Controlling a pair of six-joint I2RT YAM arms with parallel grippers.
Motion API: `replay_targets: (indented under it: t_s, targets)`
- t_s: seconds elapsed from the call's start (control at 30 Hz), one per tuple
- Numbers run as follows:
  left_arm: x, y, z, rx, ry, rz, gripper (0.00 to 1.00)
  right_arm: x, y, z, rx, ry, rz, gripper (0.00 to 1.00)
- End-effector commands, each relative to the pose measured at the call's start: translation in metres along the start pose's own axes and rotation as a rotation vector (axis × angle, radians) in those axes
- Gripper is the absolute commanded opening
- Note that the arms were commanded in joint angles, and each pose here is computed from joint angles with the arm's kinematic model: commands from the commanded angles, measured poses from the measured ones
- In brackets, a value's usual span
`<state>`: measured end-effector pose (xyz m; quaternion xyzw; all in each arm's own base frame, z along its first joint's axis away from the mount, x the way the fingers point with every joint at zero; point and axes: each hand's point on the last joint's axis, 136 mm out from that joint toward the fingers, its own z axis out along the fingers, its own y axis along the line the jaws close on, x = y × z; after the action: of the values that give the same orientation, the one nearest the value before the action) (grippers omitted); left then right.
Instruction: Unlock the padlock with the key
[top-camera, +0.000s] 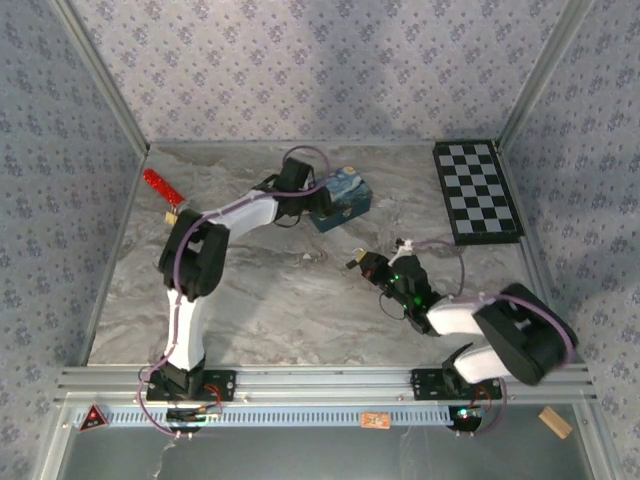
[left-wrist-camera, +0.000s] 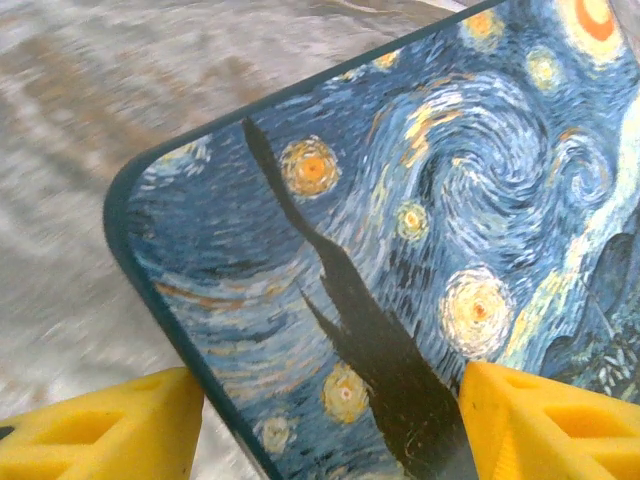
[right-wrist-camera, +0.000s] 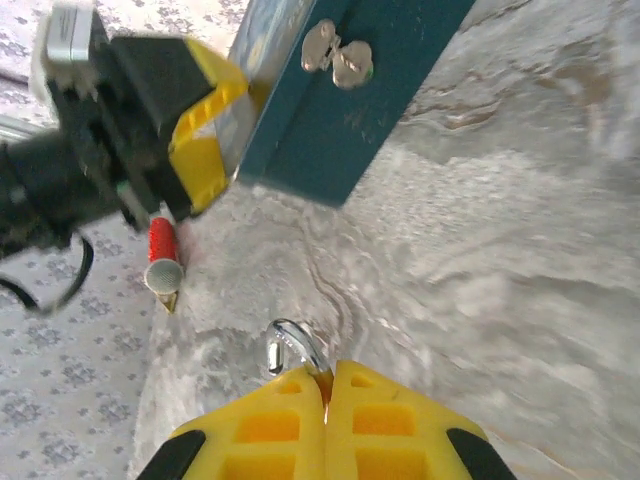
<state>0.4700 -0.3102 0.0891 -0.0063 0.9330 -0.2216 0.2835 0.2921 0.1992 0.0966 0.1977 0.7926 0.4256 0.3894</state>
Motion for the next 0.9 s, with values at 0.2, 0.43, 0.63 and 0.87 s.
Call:
replay_targets:
  t_s: [0.2,0.43,0.63,0.87]
  targets:
    - [0.027,-0.043,0.048,-0.015,0.19,0.217,0.69,-0.015,-0.039,-0.067,0.193,-0.028,-0.099,0.0]
    - [0.012,-0.101,0.068,0.096,0.163,0.267,0.72,-0.012,-0.049,-0.084,0.219,-0.002,-0.059,0.0]
    - [-0.002,-0.125,0.036,0.127,0.15,0.286,0.86,-0.004,-0.052,-0.082,0.224,0.042,-0.048,0.0]
    - [-0.009,-0.115,-0.034,0.098,0.114,0.291,0.93,0.008,-0.043,-0.07,0.228,0.144,-0.07,0.0]
